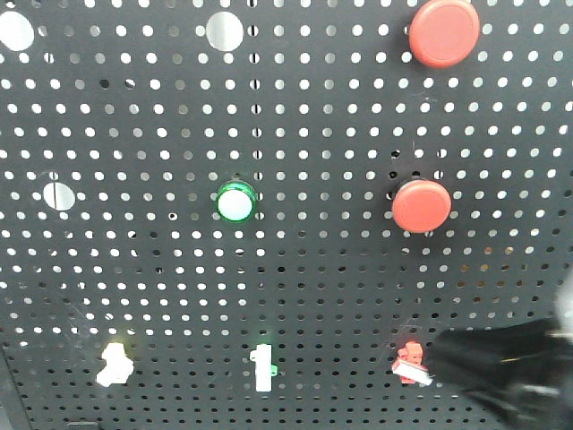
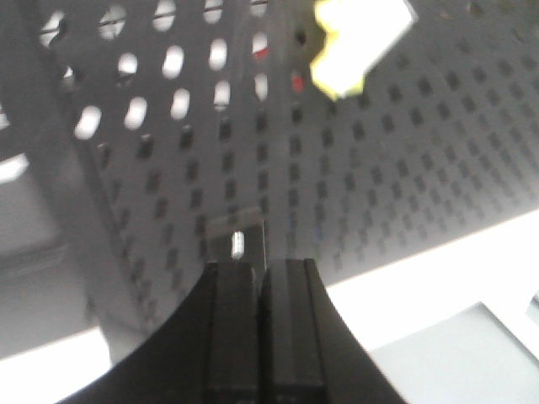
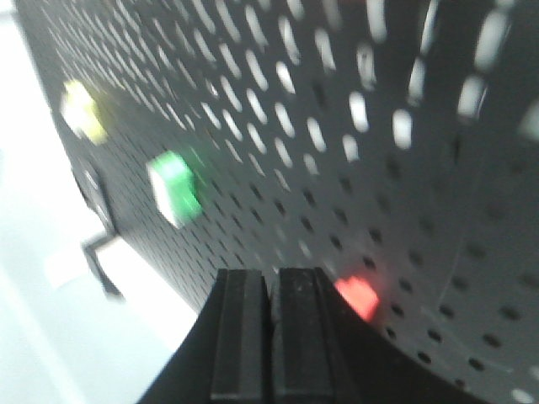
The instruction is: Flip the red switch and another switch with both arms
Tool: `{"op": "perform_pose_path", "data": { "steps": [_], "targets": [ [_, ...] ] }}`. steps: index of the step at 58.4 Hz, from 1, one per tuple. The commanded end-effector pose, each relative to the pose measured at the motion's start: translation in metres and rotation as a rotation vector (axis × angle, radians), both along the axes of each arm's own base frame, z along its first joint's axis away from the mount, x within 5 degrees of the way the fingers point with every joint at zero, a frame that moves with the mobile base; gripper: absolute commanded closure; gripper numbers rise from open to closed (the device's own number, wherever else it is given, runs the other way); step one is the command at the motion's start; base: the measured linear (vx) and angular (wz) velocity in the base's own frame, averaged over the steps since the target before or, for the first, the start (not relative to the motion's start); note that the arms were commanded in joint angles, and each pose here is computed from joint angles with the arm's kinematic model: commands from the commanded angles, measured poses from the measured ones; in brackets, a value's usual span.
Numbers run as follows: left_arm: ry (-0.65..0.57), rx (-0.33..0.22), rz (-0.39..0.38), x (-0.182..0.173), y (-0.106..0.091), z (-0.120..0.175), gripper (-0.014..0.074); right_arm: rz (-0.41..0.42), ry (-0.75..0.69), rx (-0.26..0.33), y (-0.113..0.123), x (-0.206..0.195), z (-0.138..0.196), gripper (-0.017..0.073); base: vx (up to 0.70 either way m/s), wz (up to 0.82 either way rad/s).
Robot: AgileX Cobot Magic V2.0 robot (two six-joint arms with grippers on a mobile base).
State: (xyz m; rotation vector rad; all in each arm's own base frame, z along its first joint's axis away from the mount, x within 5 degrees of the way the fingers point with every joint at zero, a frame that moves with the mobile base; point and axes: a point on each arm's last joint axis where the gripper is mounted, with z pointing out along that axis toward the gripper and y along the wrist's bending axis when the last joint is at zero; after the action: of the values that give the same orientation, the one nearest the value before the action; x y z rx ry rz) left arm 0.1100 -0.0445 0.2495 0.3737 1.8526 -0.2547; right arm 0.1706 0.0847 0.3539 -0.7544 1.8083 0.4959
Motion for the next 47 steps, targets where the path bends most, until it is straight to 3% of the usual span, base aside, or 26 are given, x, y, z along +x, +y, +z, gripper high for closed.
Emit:
{"op": "perform_pose_path", "data": {
  "steps": [1,29,37,47],
  "targets": [
    [-0.105,-0.063,0.006,-0.003,0.002,0.019,0.0591,-0.035,-0.045,0.045,0.0,0.008,0.01,0.0565,0.0,0.0],
    [-0.138,-0.061,0.003,-0.008,0.003,0.022,0.0591,-0.007,0.005,0.1,0.011,0.035,-0.005,0.0565,0.0,0.0],
    [-0.141,-0.056,0.002,-0.008,0.003,0.022,0.0591,0.04,0.092,0.078,0.016,0.041,-0.019,0.0565,0.0,0.0],
    [-0.141,-0.055,0.002,-0.008,0.003,0.022,0.0591,0.036,0.193,-0.014,0.014,0.044,-0.035,0.0565,0.0,0.0]
  ]
}}
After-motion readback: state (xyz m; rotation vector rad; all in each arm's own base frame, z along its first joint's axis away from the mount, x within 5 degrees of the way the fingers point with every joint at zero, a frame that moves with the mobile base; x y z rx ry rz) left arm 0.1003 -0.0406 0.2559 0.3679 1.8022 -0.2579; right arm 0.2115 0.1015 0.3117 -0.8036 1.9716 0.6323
